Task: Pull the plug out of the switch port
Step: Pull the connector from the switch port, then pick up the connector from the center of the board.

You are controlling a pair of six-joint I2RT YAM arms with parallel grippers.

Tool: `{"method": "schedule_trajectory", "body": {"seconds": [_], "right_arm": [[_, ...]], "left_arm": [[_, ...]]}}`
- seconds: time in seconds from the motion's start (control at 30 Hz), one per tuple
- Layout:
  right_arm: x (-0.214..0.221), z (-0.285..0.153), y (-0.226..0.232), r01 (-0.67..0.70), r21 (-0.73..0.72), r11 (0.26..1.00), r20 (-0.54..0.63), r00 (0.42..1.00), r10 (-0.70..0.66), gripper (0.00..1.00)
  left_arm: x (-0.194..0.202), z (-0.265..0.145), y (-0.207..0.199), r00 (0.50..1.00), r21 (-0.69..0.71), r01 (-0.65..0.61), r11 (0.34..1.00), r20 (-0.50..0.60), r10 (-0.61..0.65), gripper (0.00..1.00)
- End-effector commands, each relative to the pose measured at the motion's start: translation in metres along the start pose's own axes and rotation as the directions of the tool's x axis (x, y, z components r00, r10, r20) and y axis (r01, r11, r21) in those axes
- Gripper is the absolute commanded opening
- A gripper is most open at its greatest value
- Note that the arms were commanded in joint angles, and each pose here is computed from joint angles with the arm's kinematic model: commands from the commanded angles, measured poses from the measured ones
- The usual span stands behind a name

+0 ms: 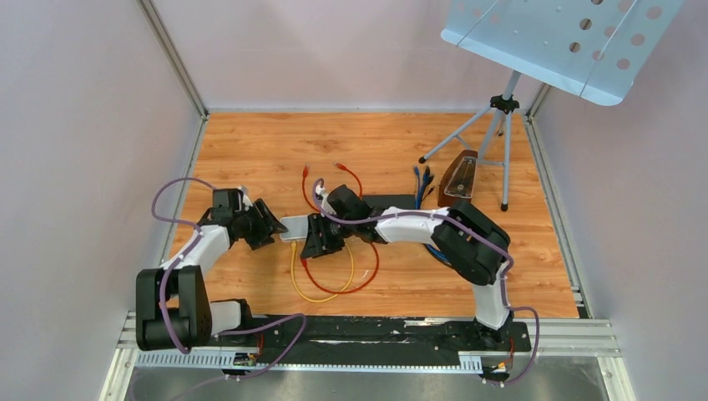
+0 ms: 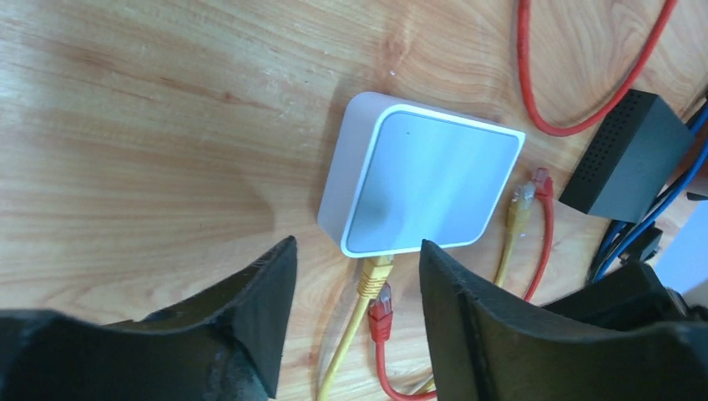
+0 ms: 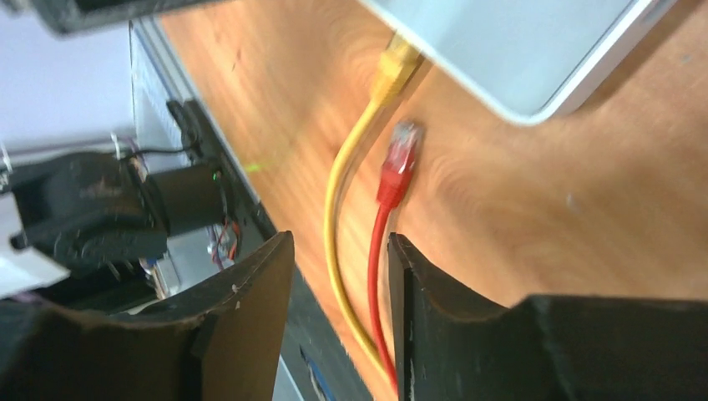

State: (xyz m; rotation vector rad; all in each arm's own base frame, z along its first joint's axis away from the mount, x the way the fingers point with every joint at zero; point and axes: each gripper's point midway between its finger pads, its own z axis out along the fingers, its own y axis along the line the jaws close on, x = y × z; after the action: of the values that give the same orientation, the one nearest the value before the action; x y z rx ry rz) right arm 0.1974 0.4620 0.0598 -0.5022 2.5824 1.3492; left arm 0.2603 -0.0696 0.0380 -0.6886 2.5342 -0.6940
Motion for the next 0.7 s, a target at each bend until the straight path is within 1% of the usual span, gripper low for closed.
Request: {"method": "schedule_trajectory", "body": {"seconds": [0.0, 0.1, 0.23, 0.33, 0.5, 0.67], "right_arm": [[0.024, -0.035, 0.014, 0.196, -0.022, 0.98, -0.075, 0.978, -0.197, 0.45], [0.049, -0.043, 0.007, 0.266, 0.014, 0.964, -0.137, 0.955, -0.262, 0.45], [0.072, -0.044, 0.003, 0.34, 0.04, 0.939, -0.186, 0.926, -0.328, 0.45], [0.081, -0.035, 0.001, 0.38, 0.057, 0.923, -0.225, 0.906, -0.359, 0.45], [0.086, -0.019, -0.003, 0.43, 0.12, 0.895, -0.254, 0.885, -0.391, 0.44], [0.095, -0.008, -0.022, 0.459, 0.193, 0.867, -0.301, 0.869, -0.394, 0.42]], "left_arm": [[-0.022, -0.022, -0.016, 0.993, 0.005, -0.041, 0.999, 0.107, 0.041, 0.65], [-0.03, -0.031, -0.014, 0.988, -0.033, -0.028, 0.999, 0.153, 0.033, 0.67], [-0.037, -0.046, -0.012, 0.974, -0.067, -0.007, 0.998, 0.226, 0.022, 0.68], [-0.042, -0.054, -0.006, 0.962, -0.102, 0.02, 0.995, 0.273, 0.008, 0.7], [-0.045, -0.071, 0.002, 0.938, -0.148, 0.05, 0.988, 0.346, 0.004, 0.73], [-0.045, -0.078, 0.006, 0.928, -0.17, 0.058, 0.984, 0.372, 0.009, 0.78]]}}
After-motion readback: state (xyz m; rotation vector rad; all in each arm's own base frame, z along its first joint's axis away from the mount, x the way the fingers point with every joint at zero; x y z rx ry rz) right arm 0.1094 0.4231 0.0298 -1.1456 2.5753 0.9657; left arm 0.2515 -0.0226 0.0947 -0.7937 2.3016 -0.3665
